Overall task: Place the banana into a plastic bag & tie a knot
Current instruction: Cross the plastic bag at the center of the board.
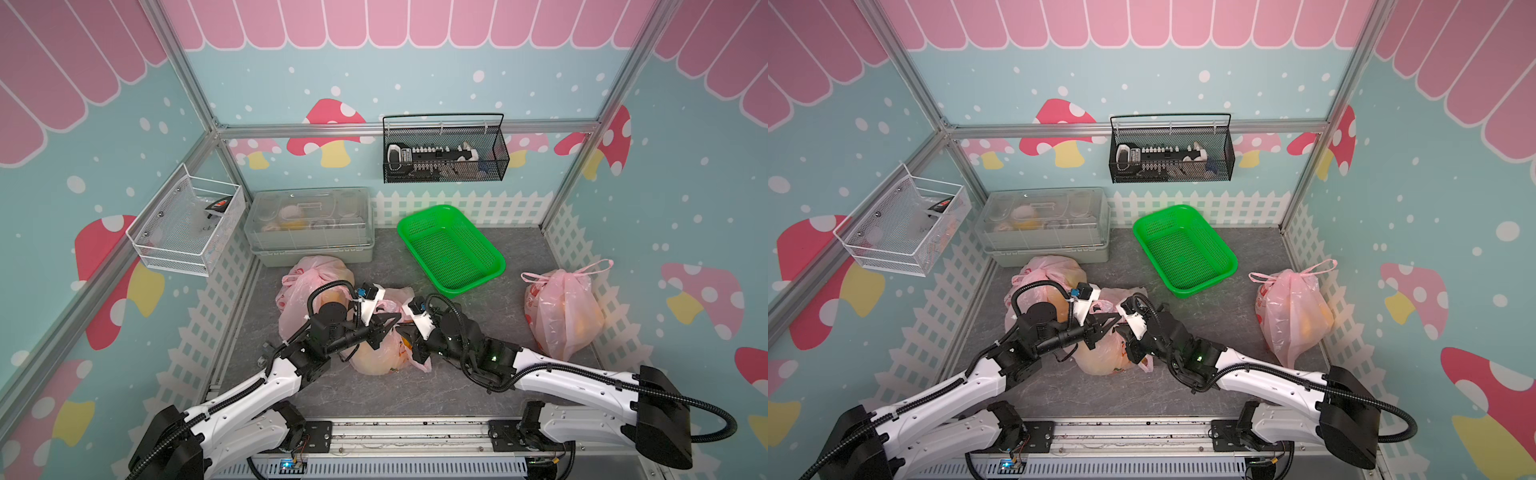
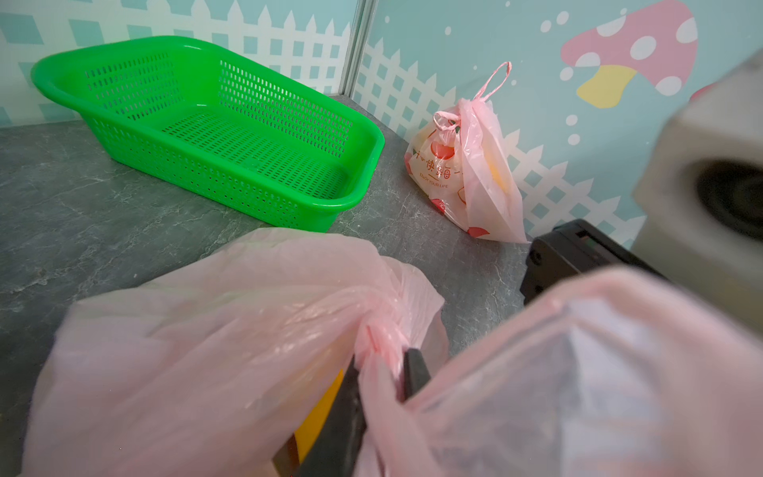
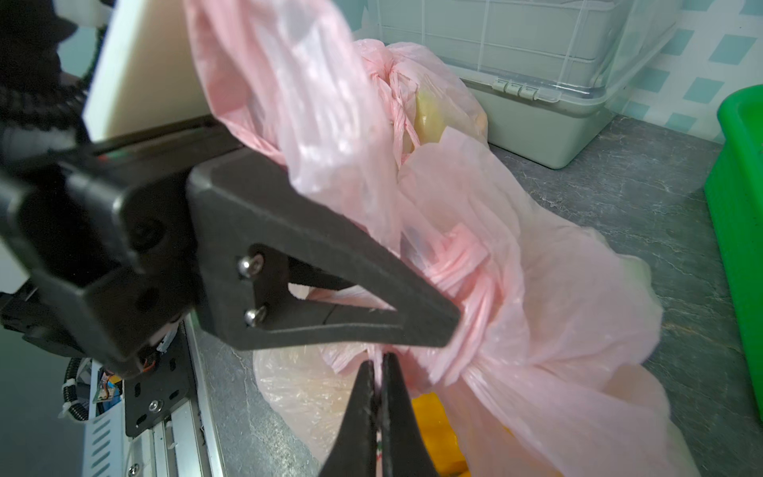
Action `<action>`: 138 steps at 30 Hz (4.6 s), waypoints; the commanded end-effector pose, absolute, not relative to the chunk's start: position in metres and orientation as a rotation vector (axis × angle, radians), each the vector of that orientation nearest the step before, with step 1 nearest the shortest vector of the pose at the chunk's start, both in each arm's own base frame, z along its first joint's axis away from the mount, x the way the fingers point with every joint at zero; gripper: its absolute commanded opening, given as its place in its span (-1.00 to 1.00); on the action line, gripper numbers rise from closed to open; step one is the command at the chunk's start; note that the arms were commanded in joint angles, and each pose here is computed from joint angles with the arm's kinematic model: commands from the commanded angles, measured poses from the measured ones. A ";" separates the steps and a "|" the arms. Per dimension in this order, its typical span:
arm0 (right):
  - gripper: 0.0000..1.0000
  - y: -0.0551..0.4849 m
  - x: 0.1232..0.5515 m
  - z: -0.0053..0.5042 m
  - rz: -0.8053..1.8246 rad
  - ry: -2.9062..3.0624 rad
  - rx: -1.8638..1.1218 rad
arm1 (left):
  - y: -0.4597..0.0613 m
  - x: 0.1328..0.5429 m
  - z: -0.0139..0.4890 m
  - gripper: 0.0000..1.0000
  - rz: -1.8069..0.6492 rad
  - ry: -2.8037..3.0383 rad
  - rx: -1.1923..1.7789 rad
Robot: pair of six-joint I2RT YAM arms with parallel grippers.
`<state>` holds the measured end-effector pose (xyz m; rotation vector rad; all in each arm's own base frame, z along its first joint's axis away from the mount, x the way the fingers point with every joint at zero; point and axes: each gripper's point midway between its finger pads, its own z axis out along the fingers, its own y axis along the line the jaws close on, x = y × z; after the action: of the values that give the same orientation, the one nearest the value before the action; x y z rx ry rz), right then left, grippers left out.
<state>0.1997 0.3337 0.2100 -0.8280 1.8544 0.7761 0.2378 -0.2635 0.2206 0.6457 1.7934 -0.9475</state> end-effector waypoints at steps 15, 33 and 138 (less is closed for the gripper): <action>0.28 0.298 0.198 0.258 0.587 1.691 -1.173 | -0.258 0.222 0.243 -0.76 -0.904 1.661 0.706; 0.21 0.331 0.202 0.226 0.695 1.744 -1.469 | -0.265 0.198 0.244 -0.76 -0.893 1.573 0.823; -1.00 0.327 0.251 0.281 1.040 1.649 -0.733 | -0.190 0.214 0.282 0.24 -0.678 1.585 0.376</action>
<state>0.2556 0.3285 0.2636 -0.7037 1.7222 1.0315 0.1979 -0.2014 0.2835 0.4263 1.5349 -0.7868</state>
